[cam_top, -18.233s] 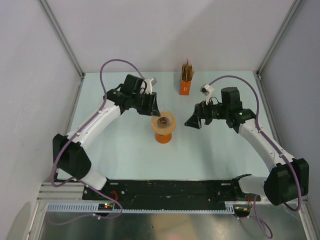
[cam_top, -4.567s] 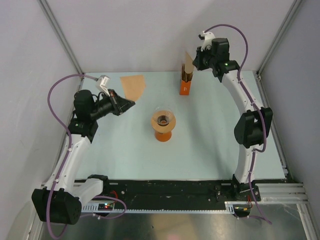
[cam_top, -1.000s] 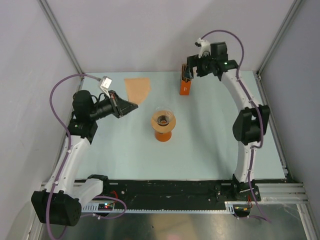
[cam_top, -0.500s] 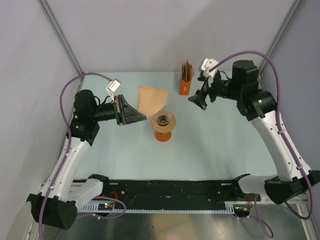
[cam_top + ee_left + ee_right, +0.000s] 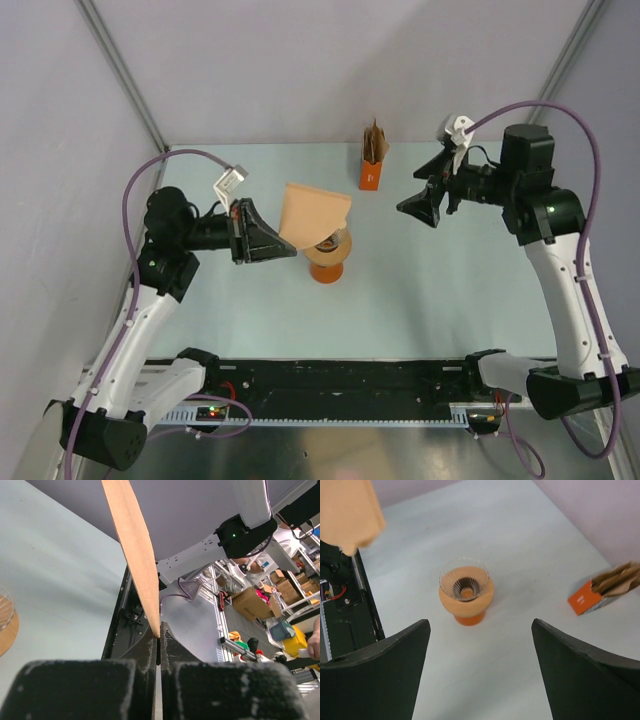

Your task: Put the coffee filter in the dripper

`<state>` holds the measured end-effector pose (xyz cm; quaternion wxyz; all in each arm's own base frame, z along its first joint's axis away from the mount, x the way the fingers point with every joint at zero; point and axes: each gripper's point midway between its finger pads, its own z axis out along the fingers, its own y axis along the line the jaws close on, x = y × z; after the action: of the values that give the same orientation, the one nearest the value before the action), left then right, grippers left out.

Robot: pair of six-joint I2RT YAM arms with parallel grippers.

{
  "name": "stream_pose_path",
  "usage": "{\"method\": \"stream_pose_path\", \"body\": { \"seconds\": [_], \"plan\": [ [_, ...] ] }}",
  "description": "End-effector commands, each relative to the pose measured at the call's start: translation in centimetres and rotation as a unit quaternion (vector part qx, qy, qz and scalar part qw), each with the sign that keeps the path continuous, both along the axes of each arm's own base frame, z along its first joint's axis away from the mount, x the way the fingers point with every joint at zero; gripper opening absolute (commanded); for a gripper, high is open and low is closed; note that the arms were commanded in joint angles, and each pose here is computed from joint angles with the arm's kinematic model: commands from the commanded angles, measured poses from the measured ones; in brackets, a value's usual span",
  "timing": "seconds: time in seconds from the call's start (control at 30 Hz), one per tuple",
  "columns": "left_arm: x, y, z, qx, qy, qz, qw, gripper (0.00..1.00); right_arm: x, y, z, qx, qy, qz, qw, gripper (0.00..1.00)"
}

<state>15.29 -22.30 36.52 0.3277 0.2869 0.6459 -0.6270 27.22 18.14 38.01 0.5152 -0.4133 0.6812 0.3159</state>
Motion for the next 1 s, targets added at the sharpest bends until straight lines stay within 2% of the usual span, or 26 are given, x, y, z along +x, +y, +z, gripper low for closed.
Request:
{"method": "stream_pose_path", "body": {
  "seconds": [0.0,0.13,0.2,0.3,0.37,0.47,0.6,0.67,0.83,0.97],
  "plan": [
    [-1.5,-0.3,2.0,-0.013,-0.023,-0.018,0.999,0.00,-3.0,0.6,5.2,-0.004,-0.085,0.046,0.995,0.90],
    [-2.1,-0.3,2.3,-0.015,-0.034,-0.023,0.999,0.00,-6.7,2.2,5.8,-0.035,-0.110,0.088,0.989,0.93],
    [-2.5,-0.3,2.5,-0.017,-0.038,-0.030,0.999,0.00,-7.1,2.5,4.5,-0.059,-0.130,0.075,0.987,0.91],
    [-3.3,-0.3,3.1,-0.020,-0.047,-0.045,0.998,0.00,-5.9,1.7,4.1,-0.042,-0.149,0.017,0.988,0.91],
    [-3.5,-0.3,3.4,-0.022,-0.050,-0.047,0.997,0.00,-5.7,1.3,5.2,-0.024,-0.227,-0.004,0.974,0.94],
    [-3.3,-0.5,3.6,-0.023,-0.010,-0.042,0.999,0.00,-7.1,1.5,7.6,-0.022,-0.382,-0.008,0.924,0.90],
    [-2.8,-0.7,3.1,-0.022,0.040,-0.029,0.999,0.00,-9.0,3.1,7.3,-0.058,-0.527,0.003,0.848,0.83],
    [-2.6,-0.8,3.2,-0.023,0.054,-0.033,0.998,0.00,-9.6,4.4,6.8,-0.081,-0.575,0.012,0.814,0.80],
    [-2.8,-1.0,3.4,-0.023,0.069,-0.044,0.996,0.00,-11.4,7.4,6.0,-0.105,-0.649,0.043,0.753,0.70],
    [-3.3,-1.2,3.3,-0.023,0.073,-0.050,0.996,0.00,-11.7,8.8,5.9,-0.120,-0.682,0.045,0.720,0.62]
  ]
}}
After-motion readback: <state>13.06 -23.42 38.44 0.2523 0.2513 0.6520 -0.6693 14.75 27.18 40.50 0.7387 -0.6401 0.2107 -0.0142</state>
